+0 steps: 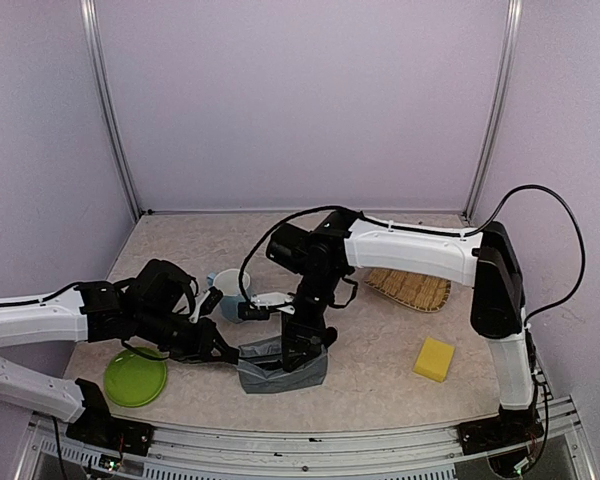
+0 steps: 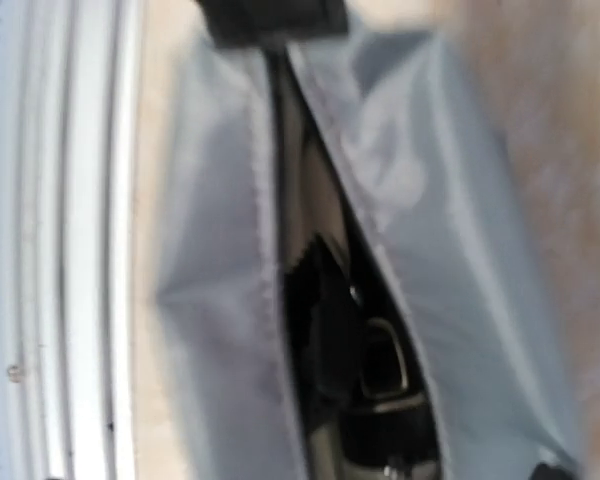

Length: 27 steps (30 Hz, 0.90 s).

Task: Sort the hair-cutting tools

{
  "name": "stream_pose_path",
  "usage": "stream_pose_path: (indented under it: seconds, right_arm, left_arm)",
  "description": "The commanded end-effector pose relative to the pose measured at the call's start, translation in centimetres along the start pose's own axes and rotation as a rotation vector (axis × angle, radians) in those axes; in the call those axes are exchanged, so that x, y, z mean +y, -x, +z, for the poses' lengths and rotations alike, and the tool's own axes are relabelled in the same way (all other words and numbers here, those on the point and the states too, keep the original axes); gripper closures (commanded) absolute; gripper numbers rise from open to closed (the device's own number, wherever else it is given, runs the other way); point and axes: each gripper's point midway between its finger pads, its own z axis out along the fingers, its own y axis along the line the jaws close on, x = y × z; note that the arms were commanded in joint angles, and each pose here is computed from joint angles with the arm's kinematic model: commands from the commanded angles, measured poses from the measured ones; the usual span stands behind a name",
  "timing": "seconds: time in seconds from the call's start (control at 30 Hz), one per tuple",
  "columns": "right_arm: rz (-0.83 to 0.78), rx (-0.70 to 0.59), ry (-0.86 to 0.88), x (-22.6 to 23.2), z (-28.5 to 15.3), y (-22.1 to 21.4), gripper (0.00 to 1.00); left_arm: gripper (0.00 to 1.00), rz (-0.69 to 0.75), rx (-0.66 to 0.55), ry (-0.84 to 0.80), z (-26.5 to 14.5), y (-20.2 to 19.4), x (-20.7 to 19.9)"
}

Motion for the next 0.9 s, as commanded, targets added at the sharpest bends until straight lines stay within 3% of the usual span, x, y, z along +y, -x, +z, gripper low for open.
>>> stream_pose_path:
  seconds: [0.0,0.13,0.23,0.33,0.47,0.7,0.77,0.87]
  right_arm:
    - [-0.082,-0.136,-0.038,2.2,-6.1,2.2,0.0]
    - [-0.058,-0.165,-0.109,1.0,-8.5,1.3,0.0]
    - [0.043,-0.13,-0.177,-2.0,-8.7,-1.8,0.0]
    - [0.159,-0.118,-0.133,-3.7,-8.6,-5.0,0.0]
    - [0.218,-0.09,-0.026,-2.7,-7.2,-7.4,0.02]
    - [0.257,-0.057,0.122,-0.6,-5.1,-9.1,0.32]
    - [0.26,-0.065,0.137,-0.6,-5.0,-8.9,0.48]
    - [0.259,-0.071,0.154,-0.5,-5.1,-8.6,0.79]
  left_arm:
    - [0.92,0.024,-0.037,-0.01,-0.5,0.6,-0.2]
    - [0.96,0.043,-0.055,-0.041,-0.8,1.1,-1.1]
    - [0.99,0.07,-0.077,-0.074,-1.3,1.6,-2.4]
    - [1.0,0.085,-0.086,-0.081,-1.5,1.8,-3.0]
    - [1.0,0.085,-0.08,-0.073,-1.1,1.8,-2.8]
    - [1.0,0.089,-0.068,-0.078,-0.5,1.8,-3.2]
    - [1.0,0.091,-0.069,-0.079,-0.5,1.8,-3.3]
    - [1.0,0.094,-0.071,-0.076,-0.5,1.9,-3.4]
